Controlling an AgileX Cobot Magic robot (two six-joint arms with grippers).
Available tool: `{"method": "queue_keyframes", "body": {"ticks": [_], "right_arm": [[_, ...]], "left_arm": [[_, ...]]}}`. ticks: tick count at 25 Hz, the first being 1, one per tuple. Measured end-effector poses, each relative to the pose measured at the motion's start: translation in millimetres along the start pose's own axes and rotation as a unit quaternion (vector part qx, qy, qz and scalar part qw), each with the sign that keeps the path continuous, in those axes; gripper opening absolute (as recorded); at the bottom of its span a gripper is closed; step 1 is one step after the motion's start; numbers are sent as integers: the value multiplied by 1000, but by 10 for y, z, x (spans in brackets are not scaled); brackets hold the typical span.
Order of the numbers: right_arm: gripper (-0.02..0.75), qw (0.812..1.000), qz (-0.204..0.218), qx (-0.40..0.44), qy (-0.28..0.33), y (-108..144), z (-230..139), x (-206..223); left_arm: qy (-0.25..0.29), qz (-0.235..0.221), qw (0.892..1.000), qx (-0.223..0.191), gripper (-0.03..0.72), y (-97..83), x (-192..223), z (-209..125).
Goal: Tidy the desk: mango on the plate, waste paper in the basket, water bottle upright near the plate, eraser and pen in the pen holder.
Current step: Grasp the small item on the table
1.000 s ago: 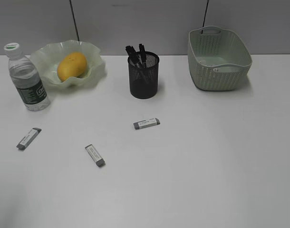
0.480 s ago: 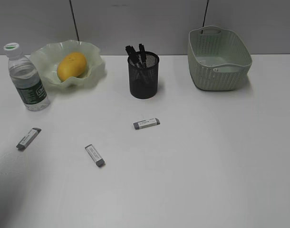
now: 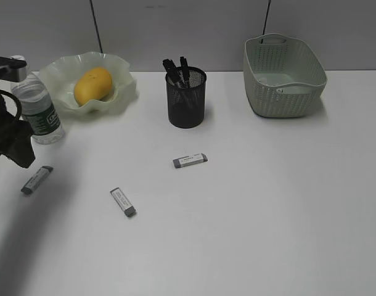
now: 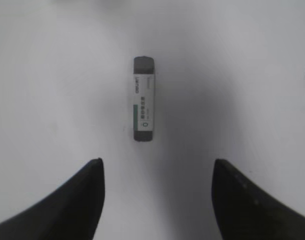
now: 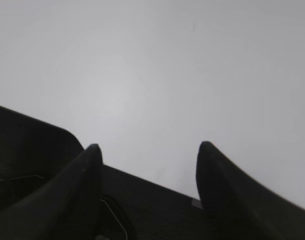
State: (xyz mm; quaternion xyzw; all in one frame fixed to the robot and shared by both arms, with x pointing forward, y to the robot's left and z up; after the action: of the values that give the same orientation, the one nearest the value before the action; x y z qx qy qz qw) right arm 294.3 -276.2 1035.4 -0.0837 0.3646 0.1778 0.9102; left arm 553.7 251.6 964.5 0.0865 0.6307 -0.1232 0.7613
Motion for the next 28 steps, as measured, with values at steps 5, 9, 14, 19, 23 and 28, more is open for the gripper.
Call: {"method": "queue_keyframes", "body": {"ticks": [5, 9, 14, 19, 23, 28], "right_arm": [[475, 1000, 0, 0, 0, 0, 0, 0], [475, 1000, 0, 0, 1, 0, -1, 0], [475, 1000, 0, 0, 1, 0, -1, 0], [475, 1000, 0, 0, 1, 0, -1, 0], [475, 1000, 0, 0, 1, 0, -1, 0], [475, 1000, 0, 0, 1, 0, -1, 0]], "left_arm": [[32, -3, 999, 14, 498, 2, 260, 159], [49, 2, 998, 36, 485, -33, 427, 221], [62, 5, 997, 42, 445, -4, 591, 316], [76, 3, 996, 42, 435, 7, 775, 331], [78, 4, 996, 43, 424, 18, 874, 360], [78, 4, 996, 43, 368, 26, 950, 388]]}}
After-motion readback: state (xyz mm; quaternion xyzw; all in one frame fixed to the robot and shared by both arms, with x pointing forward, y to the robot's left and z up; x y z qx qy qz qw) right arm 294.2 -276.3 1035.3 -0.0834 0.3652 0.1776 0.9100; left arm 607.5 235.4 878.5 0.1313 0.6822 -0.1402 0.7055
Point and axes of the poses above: a point on each arm's last joint axis where the gripper is mounted, x pointing out along that axis toward the gripper, y along the wrist's bending axis when the last joint is at zero, z = x × y, the point moved 2 cm from there along x, pointing out along that axis toward the gripper, and after that the axes turned 1 degree about -x, right-handed, at the moved point
